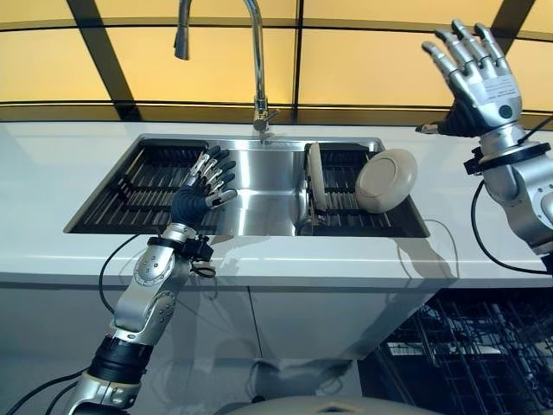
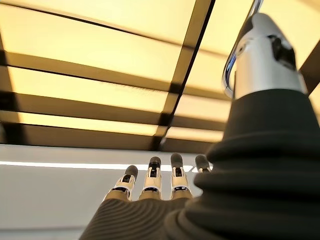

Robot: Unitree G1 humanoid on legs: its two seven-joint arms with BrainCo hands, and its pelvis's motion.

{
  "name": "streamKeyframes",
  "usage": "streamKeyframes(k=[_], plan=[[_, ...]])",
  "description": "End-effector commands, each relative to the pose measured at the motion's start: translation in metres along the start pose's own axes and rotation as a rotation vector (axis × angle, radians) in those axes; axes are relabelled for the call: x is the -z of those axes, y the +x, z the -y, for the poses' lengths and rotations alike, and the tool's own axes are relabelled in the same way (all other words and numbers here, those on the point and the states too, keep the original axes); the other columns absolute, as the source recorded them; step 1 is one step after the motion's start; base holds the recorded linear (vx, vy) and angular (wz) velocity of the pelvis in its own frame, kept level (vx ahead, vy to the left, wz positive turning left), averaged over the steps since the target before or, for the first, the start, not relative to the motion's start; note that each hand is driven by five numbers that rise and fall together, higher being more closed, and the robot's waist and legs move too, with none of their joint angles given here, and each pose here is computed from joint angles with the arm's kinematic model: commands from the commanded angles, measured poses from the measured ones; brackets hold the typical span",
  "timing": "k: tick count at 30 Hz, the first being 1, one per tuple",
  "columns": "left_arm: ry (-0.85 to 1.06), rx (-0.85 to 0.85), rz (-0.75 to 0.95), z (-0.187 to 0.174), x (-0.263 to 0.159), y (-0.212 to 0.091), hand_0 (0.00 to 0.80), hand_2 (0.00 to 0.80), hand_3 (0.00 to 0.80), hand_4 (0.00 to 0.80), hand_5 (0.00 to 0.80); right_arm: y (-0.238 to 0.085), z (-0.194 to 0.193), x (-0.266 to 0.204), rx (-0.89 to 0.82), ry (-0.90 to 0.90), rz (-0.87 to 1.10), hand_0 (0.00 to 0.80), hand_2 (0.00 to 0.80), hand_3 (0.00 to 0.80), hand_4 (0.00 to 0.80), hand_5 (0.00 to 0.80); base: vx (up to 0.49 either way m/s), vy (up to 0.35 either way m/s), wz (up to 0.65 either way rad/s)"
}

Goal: Take plates into dishwasher

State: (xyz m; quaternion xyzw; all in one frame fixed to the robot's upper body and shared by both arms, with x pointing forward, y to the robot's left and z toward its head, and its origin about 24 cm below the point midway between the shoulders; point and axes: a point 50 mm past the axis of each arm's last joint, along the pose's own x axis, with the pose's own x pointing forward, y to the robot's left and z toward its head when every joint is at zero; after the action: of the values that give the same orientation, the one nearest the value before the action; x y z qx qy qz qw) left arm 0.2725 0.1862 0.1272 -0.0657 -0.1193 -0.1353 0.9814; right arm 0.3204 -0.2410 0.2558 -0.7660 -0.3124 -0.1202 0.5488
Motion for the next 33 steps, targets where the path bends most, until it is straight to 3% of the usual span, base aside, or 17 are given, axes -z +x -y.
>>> streamKeyframes(k=[1,5,10,17,33], plan=[[0.021,0.122,0.108,0.012,-0.028,0.014,0.0,0.0,0.0,0.0,0.0,0.026,0.027,0.022,0.017,-0.235,0.018,0.0,0.0,0.0,0.0,0.0,0.042,-0.022,0.23],[0.028,0.143,0.106,0.013,-0.029,0.015,0.0,0.0,0.0,0.0,0.0,0.033,0.024,0.026,-0.038,-0.373,0.044,0.0,0.0,0.0,0.0,0.0,0.055,-0.031,0.1],[0.057,0.186,0.176,0.021,-0.04,0.028,0.0,0.0,0.0,0.0,0.0,0.052,0.035,0.039,0.022,-0.456,-0.055,0.0,0.0,0.0,0.0,0.0,-0.1,-0.038,0.17],[0.062,0.208,0.24,0.026,-0.053,0.038,0.0,0.0,0.0,0.0,0.0,0.063,0.048,0.054,0.082,-0.495,-0.165,0.0,0.0,0.0,0.0,0.0,-0.095,-0.024,0.14],[0.066,0.242,0.257,0.032,-0.058,0.046,0.0,0.0,0.0,0.0,0.0,0.081,0.043,0.039,0.002,-0.592,-0.096,0.0,0.0,0.0,0.0,0.0,0.003,0.002,0.06]])
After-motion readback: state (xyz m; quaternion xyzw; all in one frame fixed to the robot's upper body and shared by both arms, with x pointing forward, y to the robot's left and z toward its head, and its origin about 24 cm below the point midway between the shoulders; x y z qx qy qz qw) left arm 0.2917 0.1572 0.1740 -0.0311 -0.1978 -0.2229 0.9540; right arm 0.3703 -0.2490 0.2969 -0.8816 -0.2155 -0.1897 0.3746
